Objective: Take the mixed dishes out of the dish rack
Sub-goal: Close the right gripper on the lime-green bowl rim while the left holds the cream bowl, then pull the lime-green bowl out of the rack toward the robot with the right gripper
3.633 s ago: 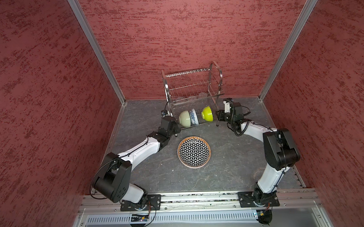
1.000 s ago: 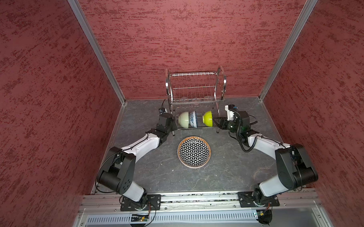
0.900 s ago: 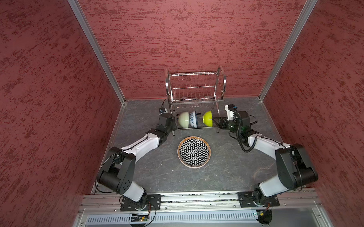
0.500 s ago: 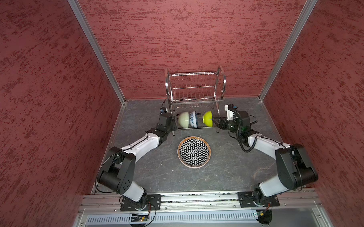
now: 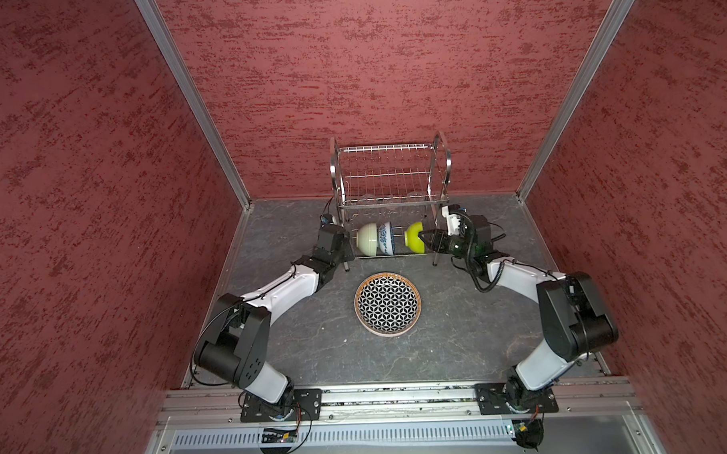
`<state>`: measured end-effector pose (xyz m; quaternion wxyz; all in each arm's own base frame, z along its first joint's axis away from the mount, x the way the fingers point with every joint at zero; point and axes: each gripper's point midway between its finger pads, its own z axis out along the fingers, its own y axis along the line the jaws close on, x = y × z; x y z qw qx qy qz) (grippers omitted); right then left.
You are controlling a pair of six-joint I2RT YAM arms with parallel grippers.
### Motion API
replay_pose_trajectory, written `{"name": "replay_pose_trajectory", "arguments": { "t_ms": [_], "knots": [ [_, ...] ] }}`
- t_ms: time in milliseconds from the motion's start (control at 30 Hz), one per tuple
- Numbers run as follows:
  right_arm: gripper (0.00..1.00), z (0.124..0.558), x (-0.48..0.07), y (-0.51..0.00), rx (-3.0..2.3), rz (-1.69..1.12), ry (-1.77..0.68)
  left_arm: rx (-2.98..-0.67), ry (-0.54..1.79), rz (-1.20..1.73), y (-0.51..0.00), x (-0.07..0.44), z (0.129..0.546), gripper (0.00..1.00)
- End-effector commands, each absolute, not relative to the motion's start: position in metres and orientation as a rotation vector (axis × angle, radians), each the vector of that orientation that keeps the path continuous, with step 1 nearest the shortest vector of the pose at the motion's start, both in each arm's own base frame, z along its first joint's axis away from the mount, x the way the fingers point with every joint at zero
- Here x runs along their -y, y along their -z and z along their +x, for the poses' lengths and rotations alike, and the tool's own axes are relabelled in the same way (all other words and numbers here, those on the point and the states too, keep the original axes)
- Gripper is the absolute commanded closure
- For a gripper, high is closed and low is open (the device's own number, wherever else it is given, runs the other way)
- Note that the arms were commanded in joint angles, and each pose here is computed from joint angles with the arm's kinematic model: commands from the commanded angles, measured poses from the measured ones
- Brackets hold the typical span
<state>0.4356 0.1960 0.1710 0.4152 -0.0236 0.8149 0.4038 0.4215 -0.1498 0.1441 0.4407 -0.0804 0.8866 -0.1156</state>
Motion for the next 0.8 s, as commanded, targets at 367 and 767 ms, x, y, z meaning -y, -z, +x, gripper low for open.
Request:
{"name": "replay_pose_trajectory", "arguments": {
  "t_ms": [367, 767],
  "knots": [
    [0.57, 0.457, -0.213, -0.160, -2.047, -0.091, -1.083, -2.147, 0.340, -0.270, -0.159, 0.151, 0.434, 0.90],
    [0.63, 0.460, -0.225, -0.154, -2.005, -0.070, -1.215, -2.143, 0.342, -0.265, -0.160, 0.151, 0.434, 0.90]
  ]
}}
